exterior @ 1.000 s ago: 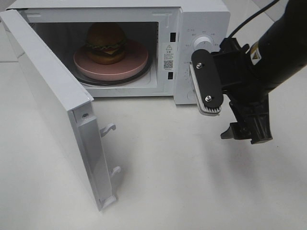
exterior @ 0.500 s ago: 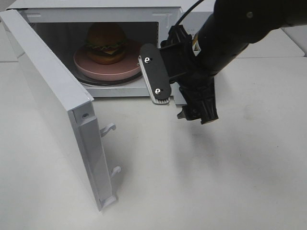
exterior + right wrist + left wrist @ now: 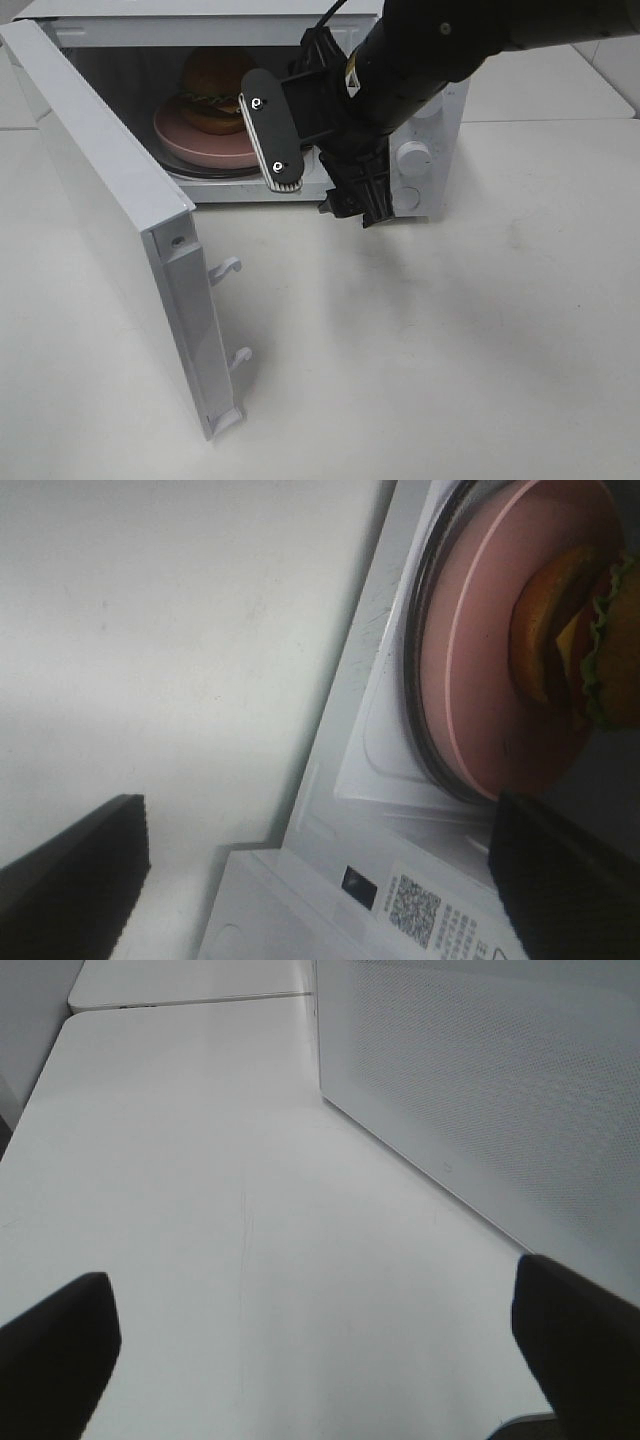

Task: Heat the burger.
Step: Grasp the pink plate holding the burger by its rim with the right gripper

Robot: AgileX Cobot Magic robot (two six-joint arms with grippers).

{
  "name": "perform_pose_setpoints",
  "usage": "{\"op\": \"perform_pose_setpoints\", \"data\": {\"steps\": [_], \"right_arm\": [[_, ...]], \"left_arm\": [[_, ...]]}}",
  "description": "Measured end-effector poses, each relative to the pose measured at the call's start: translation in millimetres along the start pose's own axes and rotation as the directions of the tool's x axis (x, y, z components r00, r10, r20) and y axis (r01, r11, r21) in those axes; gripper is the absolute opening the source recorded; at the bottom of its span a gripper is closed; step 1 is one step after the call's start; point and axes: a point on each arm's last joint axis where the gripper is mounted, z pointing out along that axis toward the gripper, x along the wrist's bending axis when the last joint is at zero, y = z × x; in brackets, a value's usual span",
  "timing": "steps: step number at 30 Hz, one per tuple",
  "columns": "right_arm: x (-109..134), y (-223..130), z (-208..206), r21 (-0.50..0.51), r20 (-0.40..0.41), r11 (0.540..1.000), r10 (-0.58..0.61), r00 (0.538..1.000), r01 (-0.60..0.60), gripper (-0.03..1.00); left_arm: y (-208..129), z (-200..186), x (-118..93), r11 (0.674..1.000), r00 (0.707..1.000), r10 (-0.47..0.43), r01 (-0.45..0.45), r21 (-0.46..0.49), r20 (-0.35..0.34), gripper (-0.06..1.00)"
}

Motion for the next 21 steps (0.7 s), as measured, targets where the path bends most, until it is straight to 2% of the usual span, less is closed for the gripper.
{"op": "perform_pose_setpoints", "data": {"steps": [21], "right_arm": [[-21.6, 11.3, 42.9, -0.039, 0.052, 0.993, -0.11, 0.993, 0.112, 0.85]], "left_arm": [[0.0, 0.0, 0.0, 1.0, 1.0, 0.0, 0.0, 0.0, 0.0, 0.99]]}}
